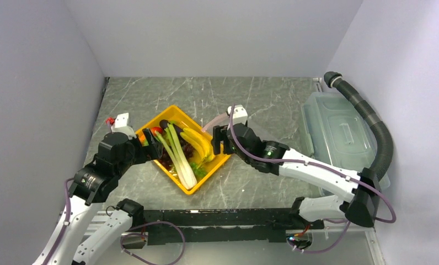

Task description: Place the food in the zip-top bag and seal the zipper

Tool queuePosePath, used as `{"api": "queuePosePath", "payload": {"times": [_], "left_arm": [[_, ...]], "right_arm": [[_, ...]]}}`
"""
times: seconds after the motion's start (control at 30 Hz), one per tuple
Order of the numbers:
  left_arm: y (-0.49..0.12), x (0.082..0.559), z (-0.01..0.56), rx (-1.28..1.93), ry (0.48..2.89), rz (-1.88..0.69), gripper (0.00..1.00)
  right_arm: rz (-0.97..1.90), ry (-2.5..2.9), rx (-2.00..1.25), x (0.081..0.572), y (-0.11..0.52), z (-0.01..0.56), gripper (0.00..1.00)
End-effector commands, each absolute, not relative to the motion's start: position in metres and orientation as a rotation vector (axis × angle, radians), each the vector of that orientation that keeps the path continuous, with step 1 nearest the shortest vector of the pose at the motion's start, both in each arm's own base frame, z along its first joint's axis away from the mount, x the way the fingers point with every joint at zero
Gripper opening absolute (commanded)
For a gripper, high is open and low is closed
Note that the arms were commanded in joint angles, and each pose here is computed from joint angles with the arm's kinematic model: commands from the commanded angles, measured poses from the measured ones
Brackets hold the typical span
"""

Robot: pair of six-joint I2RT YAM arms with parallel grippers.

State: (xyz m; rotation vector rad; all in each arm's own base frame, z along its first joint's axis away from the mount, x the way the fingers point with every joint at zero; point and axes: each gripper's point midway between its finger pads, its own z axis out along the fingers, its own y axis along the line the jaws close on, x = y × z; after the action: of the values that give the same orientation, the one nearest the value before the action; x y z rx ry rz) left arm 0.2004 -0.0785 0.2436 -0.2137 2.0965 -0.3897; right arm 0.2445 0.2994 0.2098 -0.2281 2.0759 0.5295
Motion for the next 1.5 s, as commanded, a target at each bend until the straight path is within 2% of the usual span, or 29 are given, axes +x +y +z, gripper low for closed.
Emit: {"api": "queuePosePath", "payload": {"times": [0.0,0.33,0.63,0.9,1.13,1.27,1.47], "left_arm": [[-0.088,0.207,0.249,-0.199,2.073,-0.438,1.0],[-0.099,0.217,0.244,-0.173,2.095,-0.462,1.0],[-0.097,0.215,0.244,-0.172,2.092,-0.456,1.0],[-0.095,0.212,0.245,-0.174,2.088,-0.455,1.0],[-0.095,0.213,0.245,-0.174,2.084,-0.452,0.99],[-0.095,0.213,0.246,-0.171,2.083,-0.453,0.99],[-0.097,0.214,0.245,-0.165,2.087,-0.459,0.99]], "right_arm": [[0.338,2.067,-0.379,0.239,0.263,0.226,0.78],[0.116,2.164,-0.559,0.248,0.22,0.206,0.81],[0.103,2.246,-0.651,0.275,0.218,0.177,0.89],[0.121,2.316,-0.69,0.296,0.226,0.151,0.89],[0.11,2.358,-0.69,0.304,0.225,0.136,0.74],[0.108,2.36,-0.701,0.303,0.225,0.135,0.6],[0.092,2.351,-0.705,0.304,0.222,0.137,0.31]]}}
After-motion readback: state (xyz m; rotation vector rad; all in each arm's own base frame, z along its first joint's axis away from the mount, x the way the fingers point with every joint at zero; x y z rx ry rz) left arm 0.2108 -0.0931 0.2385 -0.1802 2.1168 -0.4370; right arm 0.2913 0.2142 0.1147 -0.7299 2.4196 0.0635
